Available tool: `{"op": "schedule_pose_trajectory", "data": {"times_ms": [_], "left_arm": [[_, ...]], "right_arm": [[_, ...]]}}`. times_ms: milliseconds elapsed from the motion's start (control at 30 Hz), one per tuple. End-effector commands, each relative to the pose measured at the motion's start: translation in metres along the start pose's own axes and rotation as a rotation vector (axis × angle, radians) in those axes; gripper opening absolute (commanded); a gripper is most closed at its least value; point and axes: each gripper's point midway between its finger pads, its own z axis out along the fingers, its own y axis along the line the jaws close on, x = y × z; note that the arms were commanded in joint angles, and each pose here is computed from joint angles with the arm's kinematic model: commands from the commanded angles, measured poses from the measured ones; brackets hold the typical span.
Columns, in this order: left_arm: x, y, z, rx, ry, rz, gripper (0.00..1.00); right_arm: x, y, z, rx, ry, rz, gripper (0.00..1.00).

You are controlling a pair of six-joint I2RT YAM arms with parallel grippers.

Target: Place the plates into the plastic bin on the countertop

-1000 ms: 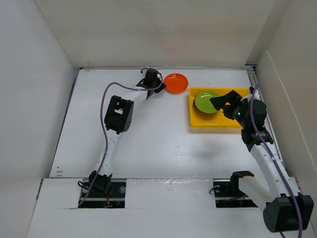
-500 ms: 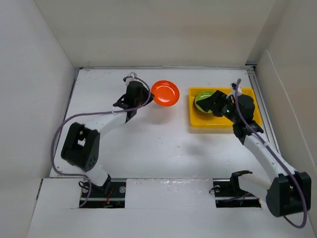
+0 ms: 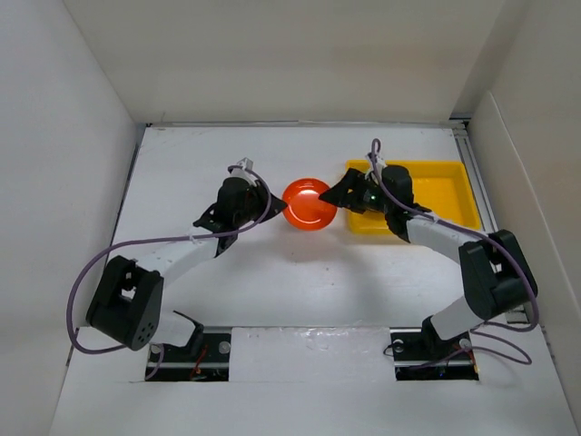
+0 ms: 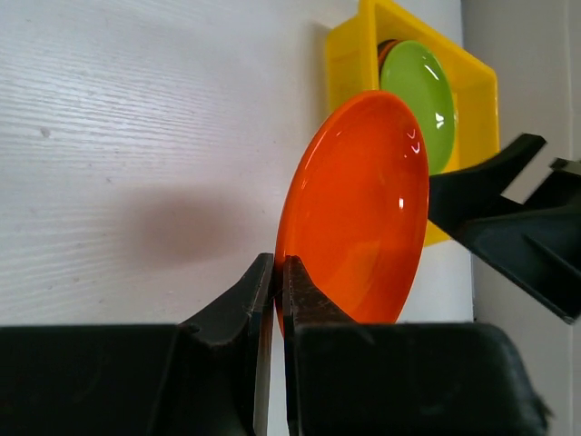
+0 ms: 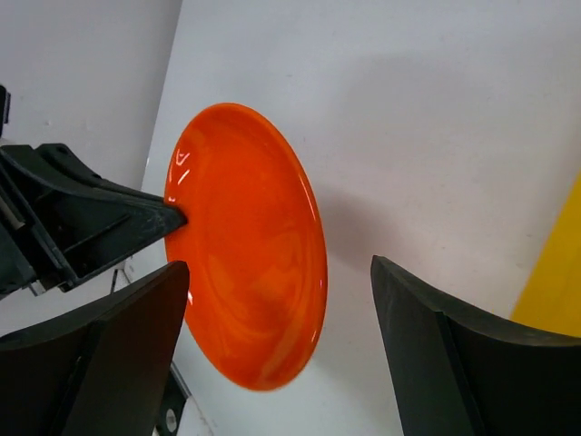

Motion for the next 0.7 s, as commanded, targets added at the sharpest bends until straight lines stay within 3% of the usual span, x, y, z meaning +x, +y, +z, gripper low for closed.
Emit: {"op": "schedule_pose_trajectory", "data": {"times_ms": [0, 67, 100, 167, 200, 233, 267, 433, 667], "left_arm": [[-0.024, -0.046, -0.02, 0.185, -0.075, 0.047, 0.0], [-0.024, -0.051, -0.023, 0.202, -0.076, 0.05, 0.0], [-0.026, -0.053, -0.025, 0.208, -0.081, 0.052, 0.0], [-0.025, -0.044, -0.024, 0.165, -0.083, 0.044, 0.01], [-0.032, -0.043, -0.023, 0.135, -0.101, 0.039, 0.35], [-0.028, -0.03, -0.022, 0.067, -0.087, 0.017, 0.85], [-0.03, -0.024, -0.022, 0.028, -0.093, 0.012, 1.0], [-0.041, 0.002, -0.033, -0.132, -0.151, 0.004, 1.0], [-0.033, 0.014, -0.051, -0.161, -0.152, 0.06, 1.0]], "right_arm": [[-0.019, 0.036, 0.015, -0.104, -0.063, -0.053, 0.85], [-0.009, 0.025, 0.024, -0.08, -0.038, -0.029, 0.76], [-0.009, 0.024, 0.026, -0.081, -0.038, -0.029, 0.61], [-0.009, 0.023, 0.027, -0.083, -0.039, -0.006, 0.14], [-0.01, 0.022, 0.028, -0.076, -0.047, 0.004, 0.0], [-0.011, 0.015, 0.027, -0.056, -0.056, 0.01, 0.0], [-0.016, 0.018, 0.023, -0.05, -0.079, 0.03, 0.0], [-0.061, -0.035, -0.008, 0.117, -0.264, 0.115, 0.0], [-0.106, -0.123, -0.07, 0.298, -0.425, 0.216, 0.0]]}}
